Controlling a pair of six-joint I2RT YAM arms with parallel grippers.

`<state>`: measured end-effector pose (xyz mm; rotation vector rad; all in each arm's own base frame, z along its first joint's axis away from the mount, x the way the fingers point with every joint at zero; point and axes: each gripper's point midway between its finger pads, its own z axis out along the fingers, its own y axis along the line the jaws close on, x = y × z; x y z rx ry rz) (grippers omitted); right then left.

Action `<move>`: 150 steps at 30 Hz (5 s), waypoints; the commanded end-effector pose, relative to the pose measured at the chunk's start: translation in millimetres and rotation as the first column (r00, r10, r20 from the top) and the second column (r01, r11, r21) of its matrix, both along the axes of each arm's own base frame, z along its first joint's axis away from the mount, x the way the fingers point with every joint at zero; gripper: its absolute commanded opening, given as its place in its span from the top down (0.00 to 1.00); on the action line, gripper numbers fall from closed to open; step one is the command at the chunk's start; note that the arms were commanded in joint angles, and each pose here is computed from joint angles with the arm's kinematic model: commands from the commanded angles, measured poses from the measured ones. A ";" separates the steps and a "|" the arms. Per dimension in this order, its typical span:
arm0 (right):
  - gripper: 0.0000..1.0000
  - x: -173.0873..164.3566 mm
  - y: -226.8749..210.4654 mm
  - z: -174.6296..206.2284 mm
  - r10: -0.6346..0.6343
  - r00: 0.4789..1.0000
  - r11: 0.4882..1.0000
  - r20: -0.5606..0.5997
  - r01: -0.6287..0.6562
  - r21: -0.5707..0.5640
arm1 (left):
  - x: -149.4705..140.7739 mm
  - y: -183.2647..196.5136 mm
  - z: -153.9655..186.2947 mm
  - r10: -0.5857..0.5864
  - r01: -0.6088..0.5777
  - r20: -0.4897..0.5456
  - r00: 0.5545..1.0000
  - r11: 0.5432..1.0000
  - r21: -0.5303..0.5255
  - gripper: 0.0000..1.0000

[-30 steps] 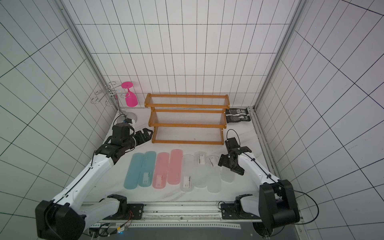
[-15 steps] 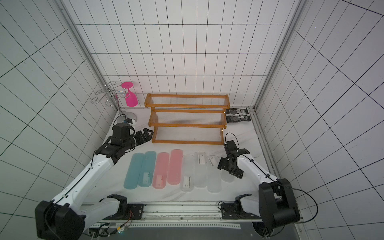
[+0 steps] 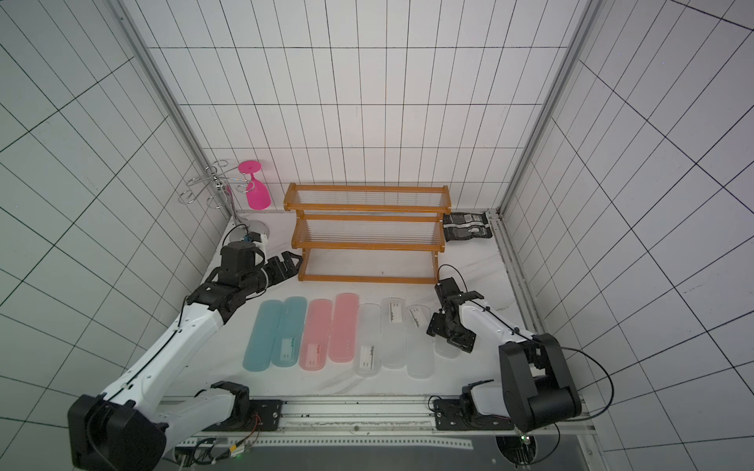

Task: Place the pencil cases on the shelf according to color
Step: Pick up the pencil case from the center of the board, then place the pencil case on the shelf.

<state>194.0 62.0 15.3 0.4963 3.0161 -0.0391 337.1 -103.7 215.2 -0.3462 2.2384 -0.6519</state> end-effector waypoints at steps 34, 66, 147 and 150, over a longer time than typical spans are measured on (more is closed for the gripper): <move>0.32 -6.1 75.5 155.6 0.447 0.825 0.886 0.348 -0.462 -0.044 | -3.5 -35.7 62.5 -0.060 0.065 0.120 0.991 0.997 -0.038 0.02; 0.35 61.6 115.9 367.1 0.506 0.516 0.809 0.691 -0.562 -0.173 | 19.1 -32.1 154.1 -0.069 0.071 0.299 0.952 0.997 0.005 0.02; 0.03 244.9 85.2 387.0 0.298 0.606 0.925 0.738 -0.375 -0.066 | 40.9 -28.1 91.6 -0.131 0.123 0.247 0.960 0.991 0.050 0.02; 0.01 234.2 87.6 406.1 0.275 0.569 0.920 0.775 -0.391 -0.040 | 42.9 -23.3 93.1 -0.117 0.103 0.251 0.961 0.992 0.069 0.02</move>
